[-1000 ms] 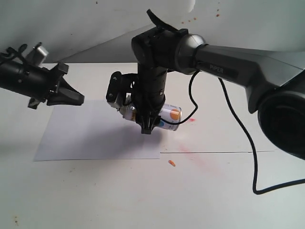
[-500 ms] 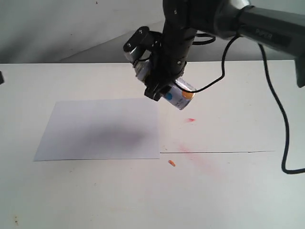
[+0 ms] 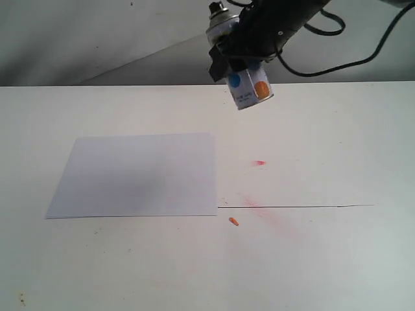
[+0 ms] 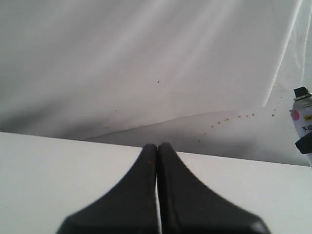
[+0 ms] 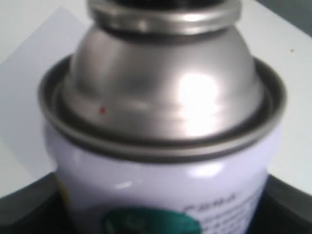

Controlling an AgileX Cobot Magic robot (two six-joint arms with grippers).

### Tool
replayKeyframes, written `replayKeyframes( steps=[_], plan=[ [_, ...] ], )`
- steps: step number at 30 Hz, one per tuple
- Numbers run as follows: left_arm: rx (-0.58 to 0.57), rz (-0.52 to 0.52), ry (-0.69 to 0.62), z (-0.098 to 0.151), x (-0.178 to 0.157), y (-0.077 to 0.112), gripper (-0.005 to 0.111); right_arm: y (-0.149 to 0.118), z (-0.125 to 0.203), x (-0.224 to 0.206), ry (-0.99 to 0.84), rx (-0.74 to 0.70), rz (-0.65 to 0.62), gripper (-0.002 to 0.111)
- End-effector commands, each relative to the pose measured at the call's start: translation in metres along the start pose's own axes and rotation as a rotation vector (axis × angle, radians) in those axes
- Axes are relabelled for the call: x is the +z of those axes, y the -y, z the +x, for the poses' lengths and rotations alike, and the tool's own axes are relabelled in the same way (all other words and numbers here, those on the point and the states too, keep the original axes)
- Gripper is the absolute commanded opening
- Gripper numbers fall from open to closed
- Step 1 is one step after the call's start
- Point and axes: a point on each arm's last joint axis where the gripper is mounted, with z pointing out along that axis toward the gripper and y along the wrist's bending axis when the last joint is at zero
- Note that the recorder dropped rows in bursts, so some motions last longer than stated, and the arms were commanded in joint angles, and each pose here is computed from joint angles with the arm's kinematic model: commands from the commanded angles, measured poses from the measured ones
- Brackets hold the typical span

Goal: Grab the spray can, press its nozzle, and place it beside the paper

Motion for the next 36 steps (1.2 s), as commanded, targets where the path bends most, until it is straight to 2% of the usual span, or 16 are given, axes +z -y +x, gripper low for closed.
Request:
replayKeyframes(
  steps=[1,9,15,19,23,27,31,33,36],
  plan=[
    [0.061,0.01,0.04,0.007,-0.013,0.002,0.0,-0.007,-0.005,-0.035,0.172,0.035,0.04,0.0],
    [0.119,0.008,0.034,0.011,-0.015,0.001,0.0,-0.023,0.012,-0.085,0.425,-0.002,0.145,0.0],
    [0.114,0.007,0.028,0.012,-0.014,0.001,0.0,-0.027,0.049,-0.101,0.557,0.037,0.276,0.0],
    [0.098,-0.003,-0.026,0.03,-0.012,-0.004,0.0,-0.026,0.08,-0.105,0.631,0.069,0.384,0.0],
    [0.045,0.007,-0.085,0.05,-0.011,-0.006,0.0,-0.025,0.113,-0.094,0.631,0.084,0.457,0.0],
    [0.025,0.035,-0.104,0.055,-0.011,-0.004,0.0,-0.035,0.14,-0.074,0.658,0.037,0.525,0.0],
    [0.017,0.044,-0.105,0.055,-0.011,-0.004,0.0,-0.048,0.153,-0.06,0.746,-0.027,0.489,0.0],
    [0.003,0.042,-0.106,0.055,-0.011,-0.004,0.0,-0.05,0.157,-0.05,0.766,-0.002,0.433,0.0],
    [0.0,0.042,-0.106,0.055,-0.011,-0.004,0.0,-0.044,0.16,-0.033,0.755,0.03,0.426,0.0]
  ],
)
